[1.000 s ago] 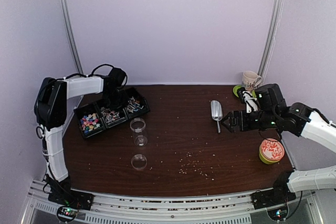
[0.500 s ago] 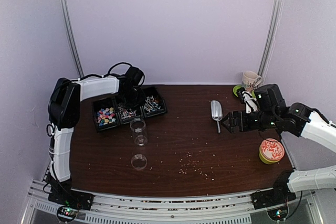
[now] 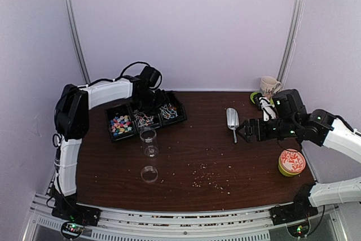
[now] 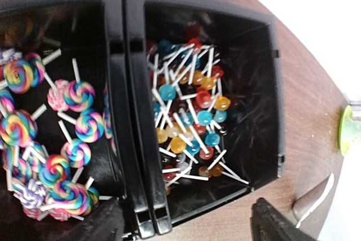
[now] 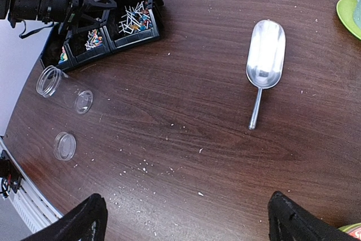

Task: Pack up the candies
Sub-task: Move the storage box to the center of the board, then move the packing bottle to the center of the board.

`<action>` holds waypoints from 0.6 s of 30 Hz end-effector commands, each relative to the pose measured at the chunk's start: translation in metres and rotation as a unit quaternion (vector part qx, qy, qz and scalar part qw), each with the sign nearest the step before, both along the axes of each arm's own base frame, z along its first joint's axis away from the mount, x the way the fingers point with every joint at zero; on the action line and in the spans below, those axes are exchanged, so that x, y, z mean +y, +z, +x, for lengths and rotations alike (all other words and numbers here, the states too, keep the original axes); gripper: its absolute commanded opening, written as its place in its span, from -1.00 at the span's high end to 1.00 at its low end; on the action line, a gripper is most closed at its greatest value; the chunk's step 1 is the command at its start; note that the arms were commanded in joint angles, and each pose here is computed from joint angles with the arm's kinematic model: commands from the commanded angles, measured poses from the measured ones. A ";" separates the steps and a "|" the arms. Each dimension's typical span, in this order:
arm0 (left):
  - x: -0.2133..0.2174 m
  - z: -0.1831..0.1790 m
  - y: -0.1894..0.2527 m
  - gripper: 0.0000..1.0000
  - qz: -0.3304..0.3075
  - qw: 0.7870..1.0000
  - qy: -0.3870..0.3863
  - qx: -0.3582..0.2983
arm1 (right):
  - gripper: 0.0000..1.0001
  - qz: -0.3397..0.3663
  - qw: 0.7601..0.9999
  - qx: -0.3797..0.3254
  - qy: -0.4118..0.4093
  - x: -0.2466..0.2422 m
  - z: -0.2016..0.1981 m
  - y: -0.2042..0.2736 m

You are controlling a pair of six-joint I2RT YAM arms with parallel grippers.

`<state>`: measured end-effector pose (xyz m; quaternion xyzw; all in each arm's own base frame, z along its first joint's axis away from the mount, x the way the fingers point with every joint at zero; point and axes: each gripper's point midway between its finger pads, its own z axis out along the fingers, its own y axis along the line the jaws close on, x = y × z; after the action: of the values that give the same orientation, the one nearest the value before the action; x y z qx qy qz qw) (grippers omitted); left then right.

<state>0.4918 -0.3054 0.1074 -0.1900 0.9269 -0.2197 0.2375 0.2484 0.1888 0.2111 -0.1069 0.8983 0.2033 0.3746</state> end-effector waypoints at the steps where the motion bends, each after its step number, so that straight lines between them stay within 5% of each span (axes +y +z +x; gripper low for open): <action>1: 0.016 0.012 0.068 -0.70 -0.018 0.997 -0.009 -0.069 | -0.99 -0.002 1.000 -0.011 0.000 0.003 0.003 0.010; 7: 0.067 0.011 0.096 -0.95 0.007 0.995 -0.004 -0.095 | -0.99 -0.005 1.000 -0.013 0.005 0.007 0.003 0.010; 18: 0.186 0.026 0.095 -0.96 0.078 0.990 0.031 -0.109 | -0.99 -0.013 1.000 -0.006 0.016 0.016 0.002 0.002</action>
<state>0.5116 -0.1507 0.2124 -0.1964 0.8963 -0.1901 0.3491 0.2465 0.2017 0.2032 -0.1252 0.9027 0.1982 0.3607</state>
